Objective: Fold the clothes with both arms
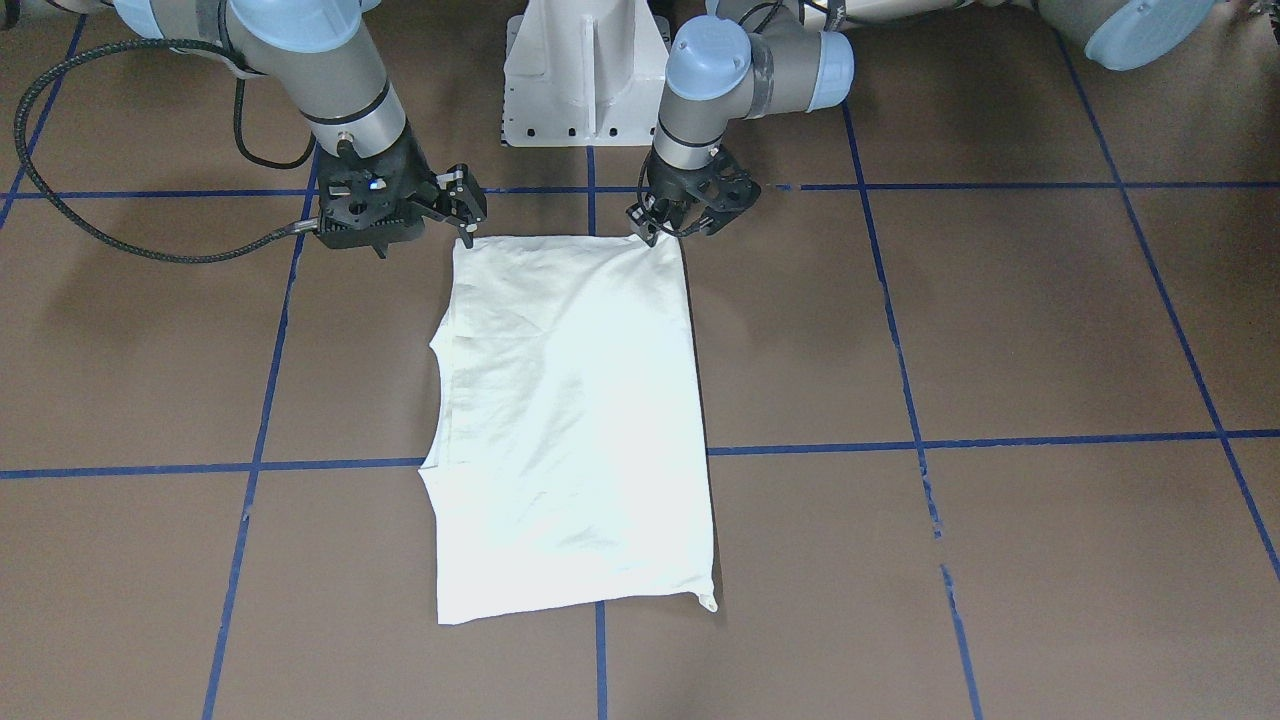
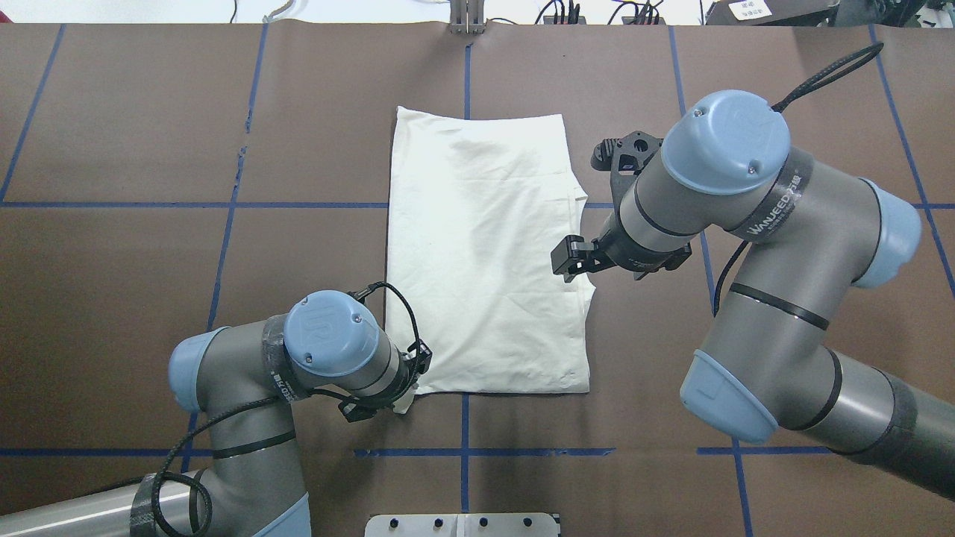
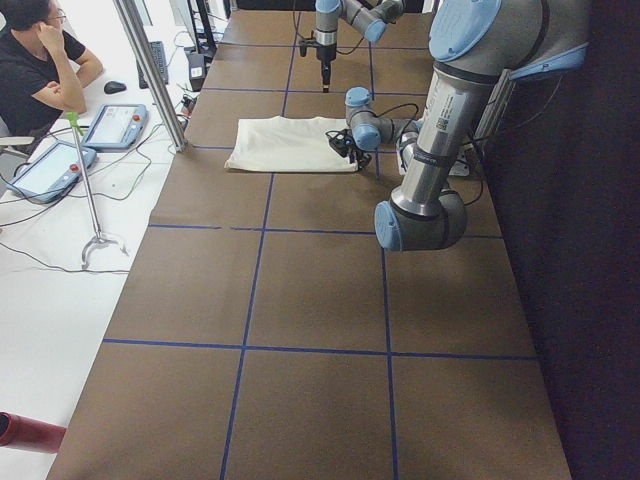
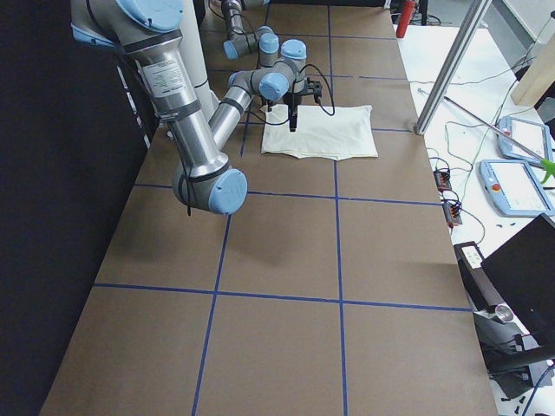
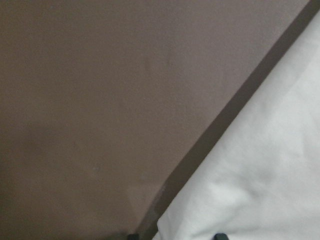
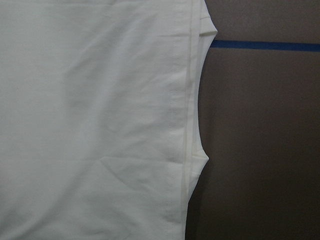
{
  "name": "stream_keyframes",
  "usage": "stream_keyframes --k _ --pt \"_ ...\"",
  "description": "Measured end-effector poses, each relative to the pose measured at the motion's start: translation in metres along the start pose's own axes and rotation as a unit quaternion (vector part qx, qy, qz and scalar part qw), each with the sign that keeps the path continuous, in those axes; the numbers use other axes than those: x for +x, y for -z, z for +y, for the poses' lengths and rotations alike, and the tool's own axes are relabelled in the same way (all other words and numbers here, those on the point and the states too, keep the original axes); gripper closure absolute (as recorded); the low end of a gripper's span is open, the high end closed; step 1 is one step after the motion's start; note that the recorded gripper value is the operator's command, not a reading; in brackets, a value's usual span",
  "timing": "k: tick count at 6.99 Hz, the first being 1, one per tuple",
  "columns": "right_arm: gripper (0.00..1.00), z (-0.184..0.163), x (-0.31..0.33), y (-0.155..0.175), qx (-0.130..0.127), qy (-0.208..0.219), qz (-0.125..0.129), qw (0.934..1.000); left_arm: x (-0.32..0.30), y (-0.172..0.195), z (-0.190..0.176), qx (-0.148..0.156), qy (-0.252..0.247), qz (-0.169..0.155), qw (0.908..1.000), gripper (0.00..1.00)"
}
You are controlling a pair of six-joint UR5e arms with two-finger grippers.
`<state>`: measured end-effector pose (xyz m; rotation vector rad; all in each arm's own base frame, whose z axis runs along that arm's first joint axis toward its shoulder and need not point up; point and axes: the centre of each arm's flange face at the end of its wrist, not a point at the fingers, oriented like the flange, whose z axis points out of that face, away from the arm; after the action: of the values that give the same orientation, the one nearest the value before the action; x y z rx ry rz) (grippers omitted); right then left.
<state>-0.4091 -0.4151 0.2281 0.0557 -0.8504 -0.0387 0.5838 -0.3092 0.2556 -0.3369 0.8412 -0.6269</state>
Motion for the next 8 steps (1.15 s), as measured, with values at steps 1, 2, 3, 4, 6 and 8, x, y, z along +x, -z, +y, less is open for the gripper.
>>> stream_keyframes --k 1,2,3,4,6,8 --pt "0.0 0.0 0.0 0.0 0.0 0.0 0.0 1.0 0.0 0.0 0.0 0.0 0.0 0.0 1.0 1.0" --pt "0.0 0.0 0.001 0.0 0.0 0.0 0.001 1.0 0.0 0.001 0.001 0.0 -0.002 0.0 1.0 1.0" --pt "0.0 0.0 0.001 0.0 0.0 0.0 0.001 1.0 0.0 0.007 0.002 -0.002 -0.006 0.005 1.0 1.0" --pt "0.0 0.0 0.001 0.0 0.0 -0.003 0.001 1.0 -0.001 0.019 0.004 -0.004 -0.015 0.01 0.9998 1.0" --pt "0.0 0.013 -0.01 -0.009 -0.005 -0.065 -0.003 0.9979 -0.003 0.049 0.014 -0.006 -0.051 0.012 0.9986 1.0" --pt "0.0 0.053 -0.038 -0.043 0.009 -0.157 -0.017 0.9874 -0.003 0.058 0.018 -0.008 -0.064 0.015 0.9978 1.0"
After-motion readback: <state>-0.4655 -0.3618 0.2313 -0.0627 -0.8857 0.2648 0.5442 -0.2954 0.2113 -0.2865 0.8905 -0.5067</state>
